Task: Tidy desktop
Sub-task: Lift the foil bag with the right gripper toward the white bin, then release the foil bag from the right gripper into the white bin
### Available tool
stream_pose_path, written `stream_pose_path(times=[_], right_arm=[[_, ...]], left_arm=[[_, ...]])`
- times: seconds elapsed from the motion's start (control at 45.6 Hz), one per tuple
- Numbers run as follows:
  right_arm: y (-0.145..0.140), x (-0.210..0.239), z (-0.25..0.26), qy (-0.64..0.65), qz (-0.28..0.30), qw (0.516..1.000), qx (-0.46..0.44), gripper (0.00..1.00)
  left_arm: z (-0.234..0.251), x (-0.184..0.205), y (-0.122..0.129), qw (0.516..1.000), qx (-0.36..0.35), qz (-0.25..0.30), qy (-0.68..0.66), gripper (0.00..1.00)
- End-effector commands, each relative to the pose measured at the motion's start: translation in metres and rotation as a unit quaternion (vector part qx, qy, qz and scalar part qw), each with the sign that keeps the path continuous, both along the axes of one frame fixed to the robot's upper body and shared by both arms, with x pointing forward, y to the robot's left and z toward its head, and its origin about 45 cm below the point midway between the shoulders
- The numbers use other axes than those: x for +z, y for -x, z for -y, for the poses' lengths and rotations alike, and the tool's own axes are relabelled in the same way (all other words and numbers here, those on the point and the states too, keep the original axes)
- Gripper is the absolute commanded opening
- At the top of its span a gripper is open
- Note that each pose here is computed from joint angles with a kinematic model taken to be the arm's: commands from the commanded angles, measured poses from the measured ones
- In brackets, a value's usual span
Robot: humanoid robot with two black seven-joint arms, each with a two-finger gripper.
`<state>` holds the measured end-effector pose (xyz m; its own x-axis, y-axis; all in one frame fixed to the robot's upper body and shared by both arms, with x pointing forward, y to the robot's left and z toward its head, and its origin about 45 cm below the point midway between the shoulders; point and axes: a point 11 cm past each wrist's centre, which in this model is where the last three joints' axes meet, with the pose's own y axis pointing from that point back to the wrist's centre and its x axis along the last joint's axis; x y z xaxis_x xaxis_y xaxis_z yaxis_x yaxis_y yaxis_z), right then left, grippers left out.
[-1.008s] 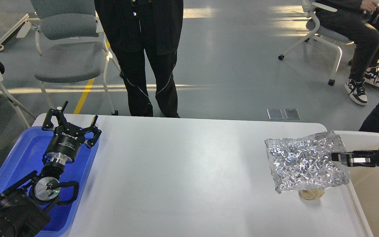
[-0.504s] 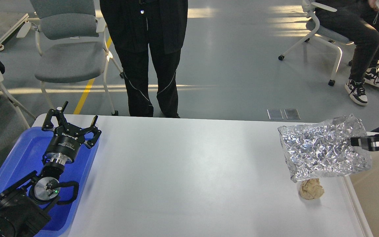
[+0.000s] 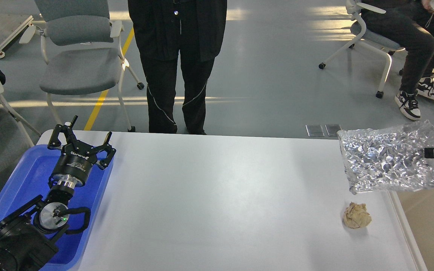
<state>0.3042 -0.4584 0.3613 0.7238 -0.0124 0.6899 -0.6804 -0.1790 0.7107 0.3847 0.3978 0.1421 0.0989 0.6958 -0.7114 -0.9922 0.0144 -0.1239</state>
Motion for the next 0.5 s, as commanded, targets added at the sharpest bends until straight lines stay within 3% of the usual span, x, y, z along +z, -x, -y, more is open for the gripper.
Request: stream_pose_path(times=[0.0,0.482], right_arm=[[0.003,-0.003,0.061,-0.024,0.009,0.993,-0.113,0.0],[0.03,-0.035,0.151,-0.172,0.068,0.914,-0.361,0.0]], left_arm=[[0.0,0.0,0.0,1.0,0.0,0.0,0.0,1.0],[0.0,0.0,0.0,1.0,0.0,0.0,0.0,1.0]])
